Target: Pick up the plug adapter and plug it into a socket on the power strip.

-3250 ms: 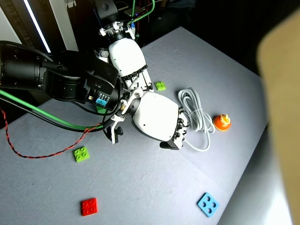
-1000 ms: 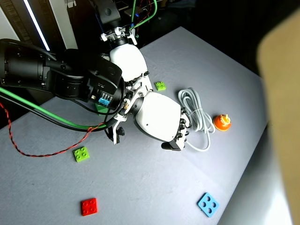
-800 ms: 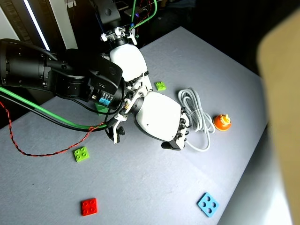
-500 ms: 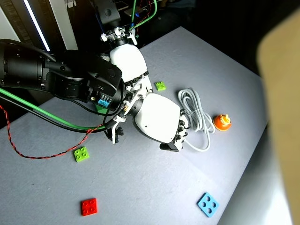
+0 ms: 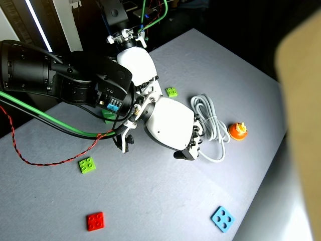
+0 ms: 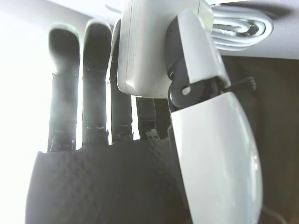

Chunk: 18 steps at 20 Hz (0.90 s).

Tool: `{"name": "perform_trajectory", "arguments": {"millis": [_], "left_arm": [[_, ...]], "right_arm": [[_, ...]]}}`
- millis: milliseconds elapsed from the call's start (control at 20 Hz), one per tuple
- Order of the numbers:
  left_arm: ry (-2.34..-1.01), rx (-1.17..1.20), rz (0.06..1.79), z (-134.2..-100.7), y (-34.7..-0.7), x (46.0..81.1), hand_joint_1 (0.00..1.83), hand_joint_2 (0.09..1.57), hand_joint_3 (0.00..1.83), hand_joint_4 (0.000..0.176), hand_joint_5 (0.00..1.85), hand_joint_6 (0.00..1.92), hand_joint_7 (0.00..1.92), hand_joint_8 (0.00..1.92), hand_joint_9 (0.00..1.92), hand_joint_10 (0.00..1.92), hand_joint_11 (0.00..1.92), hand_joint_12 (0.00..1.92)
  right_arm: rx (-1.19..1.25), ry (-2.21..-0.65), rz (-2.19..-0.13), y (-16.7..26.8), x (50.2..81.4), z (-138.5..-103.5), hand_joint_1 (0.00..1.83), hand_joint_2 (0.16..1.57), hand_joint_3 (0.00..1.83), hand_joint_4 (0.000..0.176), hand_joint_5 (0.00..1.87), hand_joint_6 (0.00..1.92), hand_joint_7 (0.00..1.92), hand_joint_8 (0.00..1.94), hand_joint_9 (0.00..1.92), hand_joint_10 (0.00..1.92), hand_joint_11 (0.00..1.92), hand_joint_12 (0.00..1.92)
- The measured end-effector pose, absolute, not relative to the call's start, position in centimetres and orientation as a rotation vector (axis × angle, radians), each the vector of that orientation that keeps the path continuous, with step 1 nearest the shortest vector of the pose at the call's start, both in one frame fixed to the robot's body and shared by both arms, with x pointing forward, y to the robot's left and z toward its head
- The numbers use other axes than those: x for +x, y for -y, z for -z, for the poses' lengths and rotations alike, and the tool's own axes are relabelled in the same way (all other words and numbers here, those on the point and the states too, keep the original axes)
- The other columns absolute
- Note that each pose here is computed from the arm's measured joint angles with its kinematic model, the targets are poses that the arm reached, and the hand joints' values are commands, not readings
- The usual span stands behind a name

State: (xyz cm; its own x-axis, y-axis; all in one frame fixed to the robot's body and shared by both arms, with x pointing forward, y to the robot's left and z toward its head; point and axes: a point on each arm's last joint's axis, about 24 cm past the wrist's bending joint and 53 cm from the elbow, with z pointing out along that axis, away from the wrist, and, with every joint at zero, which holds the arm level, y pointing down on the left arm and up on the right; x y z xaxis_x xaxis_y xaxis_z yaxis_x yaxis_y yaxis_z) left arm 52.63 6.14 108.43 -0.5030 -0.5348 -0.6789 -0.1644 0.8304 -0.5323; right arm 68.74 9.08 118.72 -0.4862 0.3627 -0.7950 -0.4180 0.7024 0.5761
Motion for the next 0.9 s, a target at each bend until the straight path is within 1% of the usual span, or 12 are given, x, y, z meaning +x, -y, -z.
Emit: {"name": "perform_trajectory", "arguments": {"millis": [150,200,300,350,450,600,650,700,750,800,850,900], "left_arm": [[-2.077,-0.519,0.504,-108.4,-6.2,52.6,0.02,1.22,0.0,0.0,0.09,0.0,0.06,0.01,0.05,0.01,0.04,0.06],[-2.078,-0.518,0.501,-108.3,-6.3,52.6,0.02,1.22,0.0,0.0,0.08,0.0,0.05,0.0,0.03,0.0,0.03,0.06],[-2.082,-0.514,0.494,-108.0,-6.4,52.4,0.0,1.23,0.0,0.0,0.06,0.0,0.04,0.0,0.01,0.0,0.01,0.05],[-2.085,-0.512,0.491,-107.9,-6.5,52.3,0.01,1.23,0.0,0.0,0.07,0.01,0.04,0.0,0.01,0.0,0.0,0.05],[-2.085,-0.519,0.494,-107.9,-6.5,52.3,0.02,1.23,0.0,0.0,0.07,0.0,0.04,0.0,0.02,0.0,0.0,0.05],[-2.09,-0.517,0.487,-107.6,-6.6,52.1,0.0,1.22,0.0,0.0,0.06,0.0,0.03,0.0,0.01,0.0,0.0,0.01],[-2.09,-0.518,0.487,-107.6,-6.7,52.1,0.0,1.23,0.0,0.0,0.07,0.0,0.03,0.0,0.01,0.0,0.0,0.01],[-2.089,-0.518,0.486,-107.6,-6.7,52.1,0.0,1.23,0.0,0.0,0.04,0.0,0.01,0.0,0.0,0.0,0.0,0.0],[-2.089,-0.52,0.485,-107.6,-6.7,52.1,0.0,1.23,0.0,0.0,0.03,0.0,0.01,0.0,0.0,0.0,0.0,0.0],[-2.091,-0.521,0.485,-107.6,-6.7,52.0,0.0,1.22,0.0,0.0,0.04,0.0,0.01,0.0,0.0,0.0,0.0,0.0],[-2.091,-0.522,0.484,-107.6,-6.7,52.0,0.01,1.22,0.0,0.0,0.06,0.01,0.05,0.01,0.03,0.01,0.02,0.01],[-2.091,-0.523,0.485,-107.6,-6.7,52.0,0.06,1.23,0.0,0.0,0.08,0.01,0.07,0.02,0.04,0.01,0.03,0.02]], "right_arm": [[-0.045,-1.86,-0.924,-9.3,68.9,-118.6,1.2,1.25,0.0,0.0,0.66,1.21,0.82,1.5,0.71,1.42,0.65,1.68],[-0.047,-1.86,-0.922,-9.3,68.9,-118.5,1.21,1.23,0.0,0.0,0.75,1.12,0.82,1.51,0.68,1.43,0.63,1.7],[-0.052,-1.861,-0.91,-9.5,68.9,-118.2,1.22,1.22,0.0,0.0,0.74,1.11,0.83,1.48,0.7,1.41,0.66,1.65],[-0.054,-1.862,-0.904,-9.5,69.0,-118.0,1.21,1.25,0.0,0.0,0.67,1.17,0.82,1.5,0.7,1.41,0.66,1.66],[-0.057,-1.867,-0.897,-9.6,69.0,-117.6,1.2,1.26,0.0,0.0,0.64,1.2,0.82,1.51,0.71,1.42,0.65,1.68],[-0.071,-1.868,-0.883,-9.8,68.9,-117.3,1.21,1.23,0.0,0.0,0.76,1.09,0.82,1.5,0.69,1.43,0.62,1.7],[-0.074,-1.868,-0.882,-9.9,68.8,-117.3,1.21,1.23,0.0,0.0,0.75,1.11,0.82,1.51,0.68,1.44,0.61,1.71],[-0.075,-1.866,-0.88,-10.0,68.8,-117.3,1.2,1.26,0.0,0.0,0.64,1.21,0.8,1.53,0.68,1.45,0.63,1.7],[-0.076,-1.864,-0.881,-10.0,68.8,-117.5,1.2,1.26,0.0,0.0,0.63,1.22,0.8,1.54,0.68,1.46,0.64,1.69],[-0.079,-1.862,-0.882,-10.2,68.8,-117.6,1.21,1.25,0.0,0.0,0.69,1.17,0.81,1.52,0.69,1.44,0.66,1.67],[-0.079,-1.859,-0.885,-10.3,68.8,-117.8,1.21,1.24,0.0,0.0,0.71,1.17,0.82,1.51,0.68,1.43,0.65,1.67],[-0.077,-1.858,-0.9,-10.6,68.7,-118.1,1.21,1.23,0.0,0.0,0.73,1.14,0.83,1.49,0.68,1.42,0.63,1.68]]}}
